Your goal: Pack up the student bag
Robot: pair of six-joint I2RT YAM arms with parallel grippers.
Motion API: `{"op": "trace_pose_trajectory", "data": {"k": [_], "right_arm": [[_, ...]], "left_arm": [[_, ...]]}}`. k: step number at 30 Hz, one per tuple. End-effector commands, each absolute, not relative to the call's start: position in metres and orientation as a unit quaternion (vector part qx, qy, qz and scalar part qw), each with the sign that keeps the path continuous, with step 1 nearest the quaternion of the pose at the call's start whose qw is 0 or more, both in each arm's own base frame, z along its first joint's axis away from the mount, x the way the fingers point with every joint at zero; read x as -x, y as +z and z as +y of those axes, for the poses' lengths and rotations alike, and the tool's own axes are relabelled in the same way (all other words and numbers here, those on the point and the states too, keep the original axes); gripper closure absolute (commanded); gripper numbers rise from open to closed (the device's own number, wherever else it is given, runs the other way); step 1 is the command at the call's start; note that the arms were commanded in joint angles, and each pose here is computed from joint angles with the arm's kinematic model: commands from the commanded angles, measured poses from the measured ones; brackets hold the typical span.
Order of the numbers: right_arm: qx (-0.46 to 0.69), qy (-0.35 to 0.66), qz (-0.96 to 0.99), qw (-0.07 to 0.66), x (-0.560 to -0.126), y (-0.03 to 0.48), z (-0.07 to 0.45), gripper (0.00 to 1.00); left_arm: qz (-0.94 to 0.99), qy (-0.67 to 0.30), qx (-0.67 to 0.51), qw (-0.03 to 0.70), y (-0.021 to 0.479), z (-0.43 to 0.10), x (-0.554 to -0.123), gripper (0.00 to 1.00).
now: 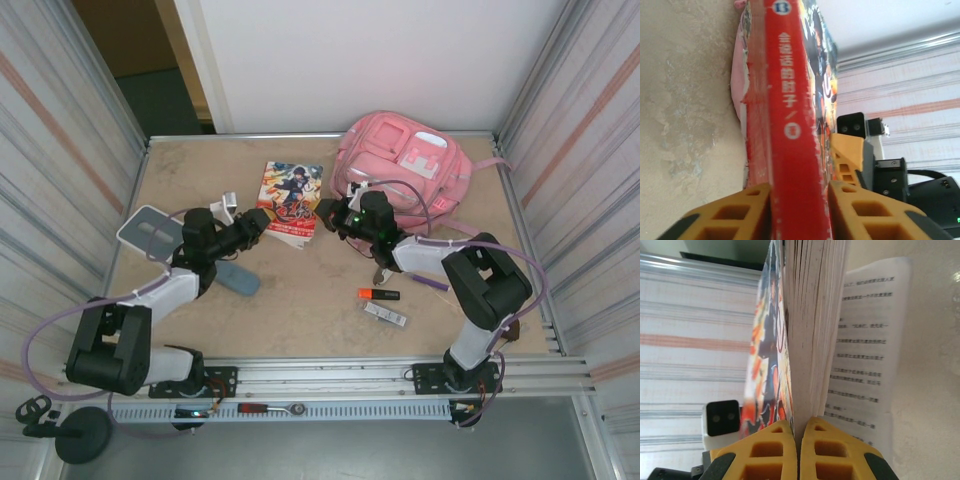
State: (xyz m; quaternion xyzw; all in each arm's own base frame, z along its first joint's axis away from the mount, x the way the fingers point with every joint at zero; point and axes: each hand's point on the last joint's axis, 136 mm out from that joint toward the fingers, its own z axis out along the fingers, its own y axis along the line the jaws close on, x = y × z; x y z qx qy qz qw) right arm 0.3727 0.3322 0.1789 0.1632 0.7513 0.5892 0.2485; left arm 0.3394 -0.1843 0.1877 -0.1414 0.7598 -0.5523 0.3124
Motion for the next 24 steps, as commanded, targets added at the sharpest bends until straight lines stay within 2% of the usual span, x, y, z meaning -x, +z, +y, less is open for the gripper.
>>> {"op": "trace_pose_trajectory", "data": {"k": [1, 3, 4, 6, 9, 12, 14, 17, 20, 24], "right_arm": [[-0.133, 0.592, 0.739, 0.293, -0.375, 0.188, 0.329, 1.00], [-0.120, 0.578, 0.749, 0.303, -0.372, 0.182, 0.322, 0.98], [-0.118, 0.572, 0.752, 0.306, -0.371, 0.180, 0.318, 0.93], [-0.082, 0.542, 0.770, 0.325, -0.366, 0.178, 0.305, 0.77], [-0.011, 0.480, 0.805, 0.348, -0.358, 0.183, 0.287, 0.57], [0.094, 0.348, 0.851, 0.381, -0.348, 0.186, 0.261, 0.45], [0.151, 0.248, 0.872, 0.394, -0.349, 0.184, 0.238, 0.40], [0.172, 0.143, 0.892, 0.394, -0.369, 0.178, 0.197, 0.37], [0.180, 0.095, 0.903, 0.378, -0.395, 0.175, 0.171, 0.36], [0.223, 0.054, 0.903, 0.363, -0.425, 0.163, 0.162, 0.35]], "left_arm": [[0.744, -0.564, 0.093, 0.346, 0.225, -0.188, -0.338, 0.80], [0.749, -0.555, 0.084, 0.352, 0.229, -0.185, -0.338, 0.88], [0.751, -0.551, 0.078, 0.356, 0.231, -0.184, -0.338, 0.92], [0.757, -0.538, 0.065, 0.366, 0.237, -0.179, -0.337, 0.99], [0.771, -0.512, 0.040, 0.377, 0.243, -0.172, -0.331, 1.00], [0.785, -0.480, 0.020, 0.391, 0.249, -0.165, -0.324, 1.00], [0.789, -0.470, 0.012, 0.396, 0.251, -0.163, -0.320, 1.00], [0.790, -0.466, 0.007, 0.399, 0.253, -0.162, -0.317, 1.00], [0.790, -0.470, 0.008, 0.394, 0.251, -0.163, -0.317, 1.00], [0.791, -0.471, 0.005, 0.390, 0.250, -0.164, -0.314, 1.00]]}}
